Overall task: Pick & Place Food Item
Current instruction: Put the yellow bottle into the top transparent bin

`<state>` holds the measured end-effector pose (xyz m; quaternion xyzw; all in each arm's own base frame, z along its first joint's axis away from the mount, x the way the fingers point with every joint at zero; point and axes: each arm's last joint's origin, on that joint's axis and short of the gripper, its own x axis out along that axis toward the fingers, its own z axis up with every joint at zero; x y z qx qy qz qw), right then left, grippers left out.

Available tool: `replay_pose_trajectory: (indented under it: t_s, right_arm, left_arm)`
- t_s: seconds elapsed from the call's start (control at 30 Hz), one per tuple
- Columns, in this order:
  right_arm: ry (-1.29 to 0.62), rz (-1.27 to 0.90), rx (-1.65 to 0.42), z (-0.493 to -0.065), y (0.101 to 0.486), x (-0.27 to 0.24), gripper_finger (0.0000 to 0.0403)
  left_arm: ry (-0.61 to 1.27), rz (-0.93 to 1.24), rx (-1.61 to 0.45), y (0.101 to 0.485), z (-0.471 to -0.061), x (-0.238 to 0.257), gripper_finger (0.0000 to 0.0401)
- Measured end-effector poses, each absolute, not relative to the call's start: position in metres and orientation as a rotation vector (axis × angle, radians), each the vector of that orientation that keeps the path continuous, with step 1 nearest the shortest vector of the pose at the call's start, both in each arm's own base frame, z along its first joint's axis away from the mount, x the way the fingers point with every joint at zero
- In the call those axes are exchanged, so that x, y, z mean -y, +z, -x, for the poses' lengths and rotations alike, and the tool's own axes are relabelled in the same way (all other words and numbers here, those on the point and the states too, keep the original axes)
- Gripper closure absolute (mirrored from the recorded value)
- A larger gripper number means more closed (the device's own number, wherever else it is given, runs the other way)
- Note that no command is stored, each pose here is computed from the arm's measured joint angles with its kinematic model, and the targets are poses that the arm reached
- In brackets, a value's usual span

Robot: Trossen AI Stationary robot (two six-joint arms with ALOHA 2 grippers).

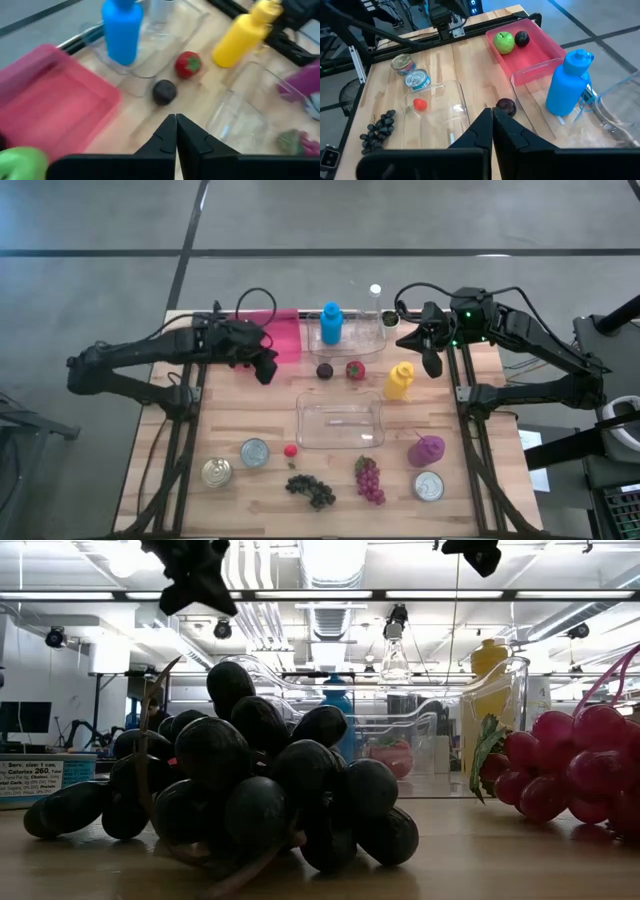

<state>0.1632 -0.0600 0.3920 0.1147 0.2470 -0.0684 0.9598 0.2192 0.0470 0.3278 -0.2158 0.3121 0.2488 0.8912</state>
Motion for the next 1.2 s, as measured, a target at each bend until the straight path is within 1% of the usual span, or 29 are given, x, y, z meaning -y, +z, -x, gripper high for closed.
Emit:
replay_pose_trajectory:
  t_s: [0.2, 0.6, 0.73, 0.87, 1.0, 1.2]
  right_arm:
    - [-0.136, -0.225, -0.510, -0.163, 0.391, 0.060, 0.0394]
    - [-0.146, -0.302, -0.733, -0.146, 0.374, 0.053, 0.0394]
    - [-0.196, -0.283, -0.745, -0.150, 0.373, 0.056, 0.0394]
    - [-0.201, -0.293, -0.754, -0.151, 0.372, 0.057, 0.0391]
    - [-0.216, -0.331, -0.751, -0.151, 0.372, 0.057, 0.0368]
    - [-0.217, -0.329, -0.731, -0.150, 0.378, 0.056, 0.0308]
  left_arm:
    - [0.479, 0.410, -0.613, 0.331, -0.224, -0.033, 0.0395]
    - [0.458, 0.383, -0.598, 0.333, -0.226, -0.030, 0.0395]
    - [0.454, 0.376, -0.592, 0.333, -0.226, -0.030, 0.0395]
    - [0.448, 0.360, -0.590, 0.334, -0.227, -0.030, 0.0395]
    - [0.447, 0.357, -0.590, 0.334, -0.227, -0.030, 0.0395]
    - [0.446, 0.357, -0.590, 0.334, -0.227, -0.030, 0.0396]
